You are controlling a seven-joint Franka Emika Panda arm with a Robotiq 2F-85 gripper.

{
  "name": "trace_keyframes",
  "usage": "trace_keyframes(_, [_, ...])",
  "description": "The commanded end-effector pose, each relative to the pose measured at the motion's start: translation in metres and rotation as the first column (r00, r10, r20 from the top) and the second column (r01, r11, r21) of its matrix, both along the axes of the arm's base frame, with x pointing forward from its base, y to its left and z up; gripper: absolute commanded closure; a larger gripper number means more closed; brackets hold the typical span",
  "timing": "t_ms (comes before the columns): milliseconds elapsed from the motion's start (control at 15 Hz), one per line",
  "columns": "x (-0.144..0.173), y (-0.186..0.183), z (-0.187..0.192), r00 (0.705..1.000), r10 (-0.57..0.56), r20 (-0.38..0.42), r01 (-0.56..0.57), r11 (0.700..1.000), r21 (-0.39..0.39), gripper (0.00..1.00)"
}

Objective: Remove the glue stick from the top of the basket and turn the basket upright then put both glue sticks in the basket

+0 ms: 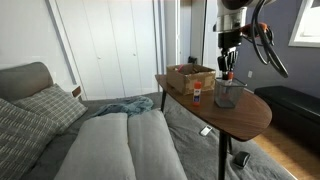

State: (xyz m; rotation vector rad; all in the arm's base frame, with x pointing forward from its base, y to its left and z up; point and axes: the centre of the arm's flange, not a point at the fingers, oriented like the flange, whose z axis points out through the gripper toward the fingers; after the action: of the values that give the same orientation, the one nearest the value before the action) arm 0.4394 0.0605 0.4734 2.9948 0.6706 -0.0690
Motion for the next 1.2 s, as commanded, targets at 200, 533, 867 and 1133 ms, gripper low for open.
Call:
trace_keyframes(200, [-0.011, -0.001, -0.009, 0.999, -0.040, 0.036, 0.038, 0.998, 0.042, 0.42])
trace_keyframes(533, [-0.020, 0.001, 0.012, 0.995, -0.054, 0.085, 0.052, 0.998, 0.022, 0.12])
trace_keyframes(867, [-0.029, 0.016, 0.041, 0.989, -0.049, 0.143, 0.042, 0.998, 0.047, 0.00])
trace_keyframes(1133, [-0.024, 0.053, 0.035, 0.990, 0.039, 0.139, -0.047, 0.997, 0.058, 0.00])
